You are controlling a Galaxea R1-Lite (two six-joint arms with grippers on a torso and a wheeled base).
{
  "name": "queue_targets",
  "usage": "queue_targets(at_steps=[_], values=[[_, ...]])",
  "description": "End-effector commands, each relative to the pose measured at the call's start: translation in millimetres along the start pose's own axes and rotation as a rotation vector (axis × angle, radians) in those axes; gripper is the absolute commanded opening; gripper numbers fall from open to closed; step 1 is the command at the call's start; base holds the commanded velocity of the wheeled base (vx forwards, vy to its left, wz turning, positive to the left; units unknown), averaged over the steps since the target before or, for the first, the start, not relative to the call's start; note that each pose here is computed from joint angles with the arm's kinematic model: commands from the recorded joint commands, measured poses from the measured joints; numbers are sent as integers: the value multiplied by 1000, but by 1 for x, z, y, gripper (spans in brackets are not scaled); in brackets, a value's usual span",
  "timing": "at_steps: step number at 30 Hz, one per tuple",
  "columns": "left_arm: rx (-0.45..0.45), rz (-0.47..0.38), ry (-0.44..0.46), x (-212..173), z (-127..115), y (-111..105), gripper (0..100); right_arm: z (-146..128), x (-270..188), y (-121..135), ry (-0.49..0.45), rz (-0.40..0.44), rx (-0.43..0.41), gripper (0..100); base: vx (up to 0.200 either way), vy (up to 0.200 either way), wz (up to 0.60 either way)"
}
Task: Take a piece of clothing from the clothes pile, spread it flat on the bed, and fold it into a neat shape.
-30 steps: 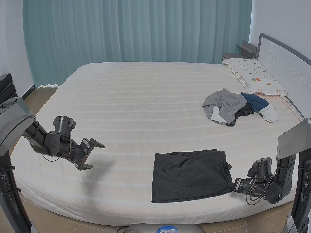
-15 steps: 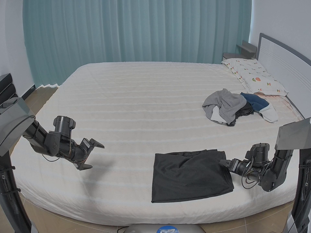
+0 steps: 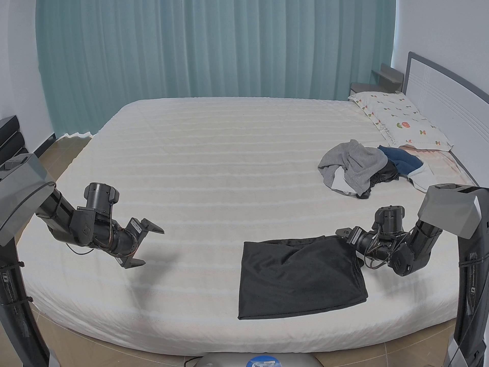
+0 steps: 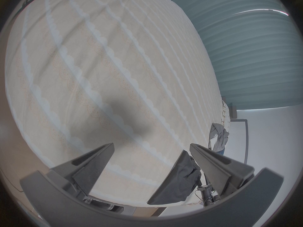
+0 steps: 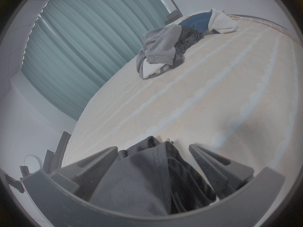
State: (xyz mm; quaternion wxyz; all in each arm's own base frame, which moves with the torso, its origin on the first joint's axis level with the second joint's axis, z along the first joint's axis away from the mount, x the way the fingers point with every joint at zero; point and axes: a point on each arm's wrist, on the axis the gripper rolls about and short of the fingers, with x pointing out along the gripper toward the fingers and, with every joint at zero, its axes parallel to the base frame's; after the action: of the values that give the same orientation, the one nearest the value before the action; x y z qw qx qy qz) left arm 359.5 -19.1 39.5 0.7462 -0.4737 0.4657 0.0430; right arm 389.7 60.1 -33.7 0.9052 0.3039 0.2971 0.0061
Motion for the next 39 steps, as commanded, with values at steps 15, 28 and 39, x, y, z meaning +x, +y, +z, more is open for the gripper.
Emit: queue_targets(at_steps=[15, 28, 39], values=[[-1, 1, 1, 0, 0, 0, 100, 18, 14, -10, -39, -29, 92, 0, 0, 0, 0], [0, 0, 0, 0, 0, 0, 100, 18, 11, -12, -43, -31, 94, 100, 0, 0, 0], [-1, 2, 2, 0, 0, 0, 100, 5, -74, -17, 127, 111, 25, 100, 0, 0, 0]])
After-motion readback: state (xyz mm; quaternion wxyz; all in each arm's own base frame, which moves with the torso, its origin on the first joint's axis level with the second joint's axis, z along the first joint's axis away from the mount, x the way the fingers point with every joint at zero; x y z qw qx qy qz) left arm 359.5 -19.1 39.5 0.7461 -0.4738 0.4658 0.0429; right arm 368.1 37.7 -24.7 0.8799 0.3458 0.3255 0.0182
